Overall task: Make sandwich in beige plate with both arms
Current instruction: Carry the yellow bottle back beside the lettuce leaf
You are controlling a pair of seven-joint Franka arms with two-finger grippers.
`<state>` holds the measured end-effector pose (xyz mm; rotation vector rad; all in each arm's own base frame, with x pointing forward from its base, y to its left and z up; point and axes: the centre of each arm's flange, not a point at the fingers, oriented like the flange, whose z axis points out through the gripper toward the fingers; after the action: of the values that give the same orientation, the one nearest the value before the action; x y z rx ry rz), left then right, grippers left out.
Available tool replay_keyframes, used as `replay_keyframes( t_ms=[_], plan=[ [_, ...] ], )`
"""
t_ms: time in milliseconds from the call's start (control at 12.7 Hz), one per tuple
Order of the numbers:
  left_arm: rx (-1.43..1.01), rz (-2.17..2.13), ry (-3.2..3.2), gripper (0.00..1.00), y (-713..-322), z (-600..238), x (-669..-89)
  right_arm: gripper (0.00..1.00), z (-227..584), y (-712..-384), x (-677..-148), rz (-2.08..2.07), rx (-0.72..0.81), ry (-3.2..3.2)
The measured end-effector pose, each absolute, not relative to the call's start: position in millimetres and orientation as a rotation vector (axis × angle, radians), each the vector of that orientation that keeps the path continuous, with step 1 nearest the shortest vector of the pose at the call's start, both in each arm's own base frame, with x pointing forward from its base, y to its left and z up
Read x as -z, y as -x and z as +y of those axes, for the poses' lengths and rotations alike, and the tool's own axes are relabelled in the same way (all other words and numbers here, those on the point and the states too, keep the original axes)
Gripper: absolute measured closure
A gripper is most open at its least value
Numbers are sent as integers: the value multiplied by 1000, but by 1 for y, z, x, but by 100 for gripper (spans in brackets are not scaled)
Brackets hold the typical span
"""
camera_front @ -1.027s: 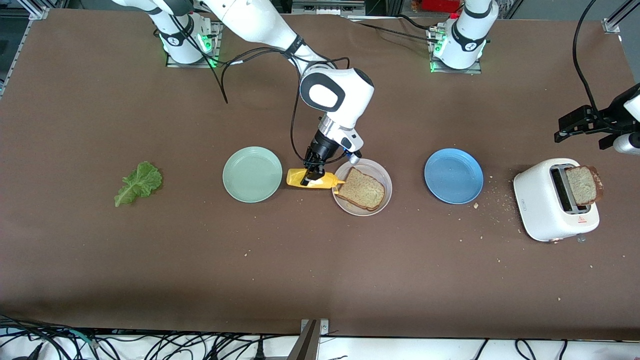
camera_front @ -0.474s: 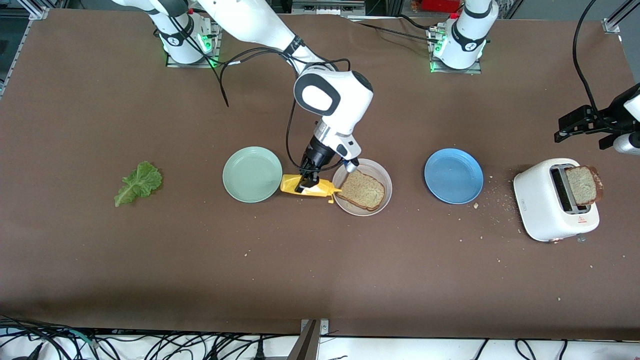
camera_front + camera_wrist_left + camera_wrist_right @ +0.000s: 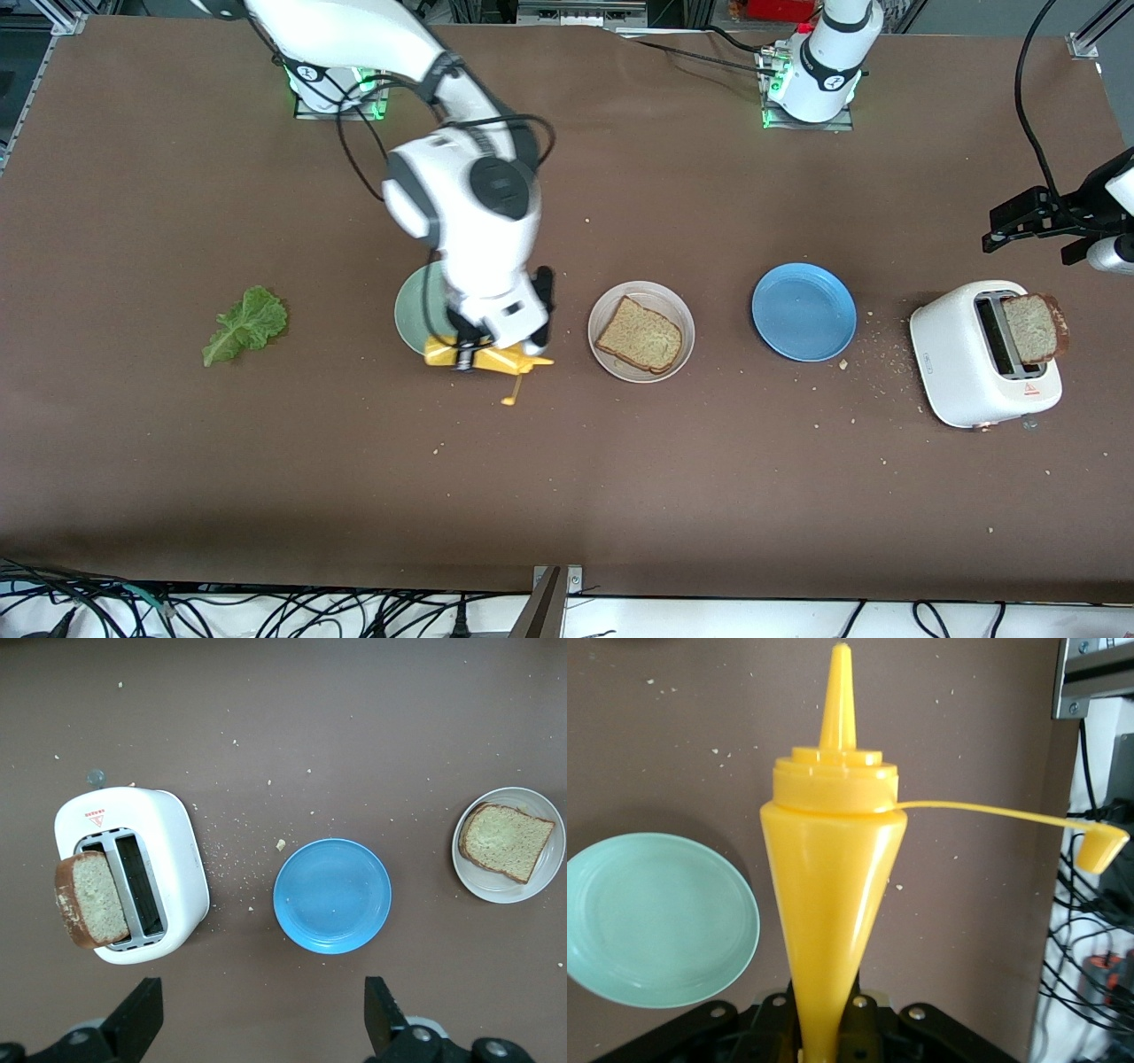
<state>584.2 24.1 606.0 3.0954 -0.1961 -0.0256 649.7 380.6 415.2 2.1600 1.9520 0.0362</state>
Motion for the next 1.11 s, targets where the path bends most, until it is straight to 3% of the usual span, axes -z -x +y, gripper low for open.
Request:
replay_keyframes(
  t_ms=[237, 474, 790, 1106],
  plan=[
    [26, -196, -3095, 0, -584, 24, -606, 84, 285, -691, -435, 2058, -152, -2453],
    [25, -196, -3095, 0, -584, 24, -606, 84, 194, -712, -420, 2250, -305, -2683],
    [25, -197, -3095, 0, -584, 24, -606, 84, 105, -704, -358, 2531, -562, -2848],
    [25, -197, -3095, 0, -584, 24, -606, 84, 35, -670, -281, 2783, -895, -2792]
  ],
)
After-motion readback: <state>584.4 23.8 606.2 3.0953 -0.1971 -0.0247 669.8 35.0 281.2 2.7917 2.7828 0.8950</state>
